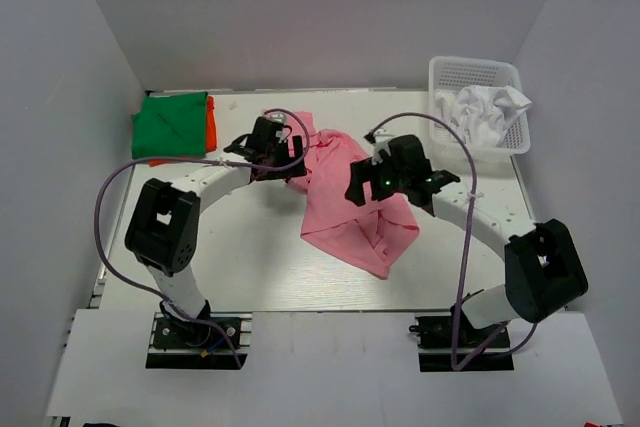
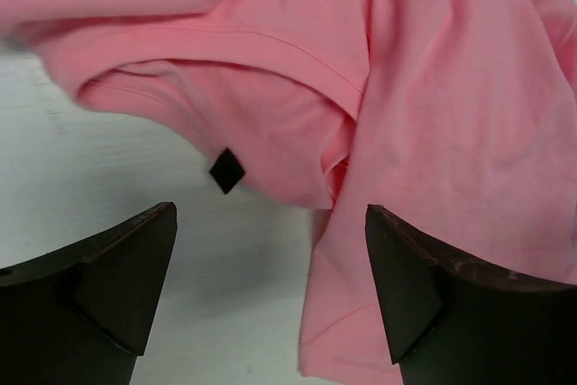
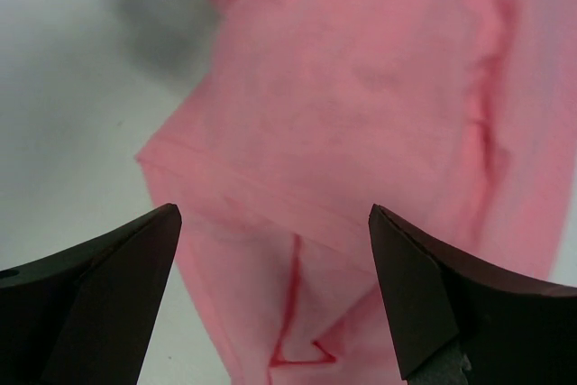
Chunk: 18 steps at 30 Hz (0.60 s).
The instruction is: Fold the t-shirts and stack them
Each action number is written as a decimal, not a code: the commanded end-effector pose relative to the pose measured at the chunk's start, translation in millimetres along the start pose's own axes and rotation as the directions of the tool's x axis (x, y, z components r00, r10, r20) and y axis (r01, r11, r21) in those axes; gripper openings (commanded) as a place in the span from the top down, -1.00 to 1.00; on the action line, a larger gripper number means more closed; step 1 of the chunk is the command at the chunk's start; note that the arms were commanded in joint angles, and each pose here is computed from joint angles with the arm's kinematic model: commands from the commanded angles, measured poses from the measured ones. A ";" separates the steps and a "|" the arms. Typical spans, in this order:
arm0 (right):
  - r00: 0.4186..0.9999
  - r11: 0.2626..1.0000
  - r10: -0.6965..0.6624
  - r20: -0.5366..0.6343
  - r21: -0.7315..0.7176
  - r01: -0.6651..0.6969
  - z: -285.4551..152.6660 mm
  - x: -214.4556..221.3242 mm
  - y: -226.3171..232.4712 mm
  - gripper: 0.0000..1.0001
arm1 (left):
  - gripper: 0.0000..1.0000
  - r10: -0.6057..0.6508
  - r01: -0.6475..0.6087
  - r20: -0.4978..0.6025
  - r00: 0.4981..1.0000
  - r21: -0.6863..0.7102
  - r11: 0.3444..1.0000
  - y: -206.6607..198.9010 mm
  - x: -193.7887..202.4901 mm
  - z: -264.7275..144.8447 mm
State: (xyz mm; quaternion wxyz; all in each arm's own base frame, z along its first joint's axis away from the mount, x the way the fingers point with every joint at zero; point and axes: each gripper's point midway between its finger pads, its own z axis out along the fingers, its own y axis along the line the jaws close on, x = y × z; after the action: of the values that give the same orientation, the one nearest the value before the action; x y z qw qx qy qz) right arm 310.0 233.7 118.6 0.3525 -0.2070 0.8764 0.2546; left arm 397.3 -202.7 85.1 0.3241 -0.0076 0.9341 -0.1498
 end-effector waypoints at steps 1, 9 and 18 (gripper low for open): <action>0.982 0.978 -0.182 0.054 -0.095 0.186 1.3 -1.3 47.0 -0.81 | -0.86 0.025 -0.026 0.011 1.000 0.062 0.998 -17.3 -3.7 7.4; 0.926 0.909 -0.378 0.017 -0.183 0.374 34.0 28.4 111.4 -0.81 | -0.38 0.015 -0.016 -0.057 0.998 -0.019 1.000 -0.8 14.0 32.3; 0.864 0.867 -0.496 -0.083 -0.100 0.488 97.1 52.1 127.5 -0.81 | 0.12 0.007 -0.015 -0.098 0.995 -0.077 0.997 15.0 25.8 53.3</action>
State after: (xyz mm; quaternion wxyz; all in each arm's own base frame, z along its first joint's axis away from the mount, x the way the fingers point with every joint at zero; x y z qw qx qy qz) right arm 234.3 361.7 48.1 0.3063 -0.4469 0.8155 0.2037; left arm 402.8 -209.2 23.6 0.2710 -0.0033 0.9551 -0.1196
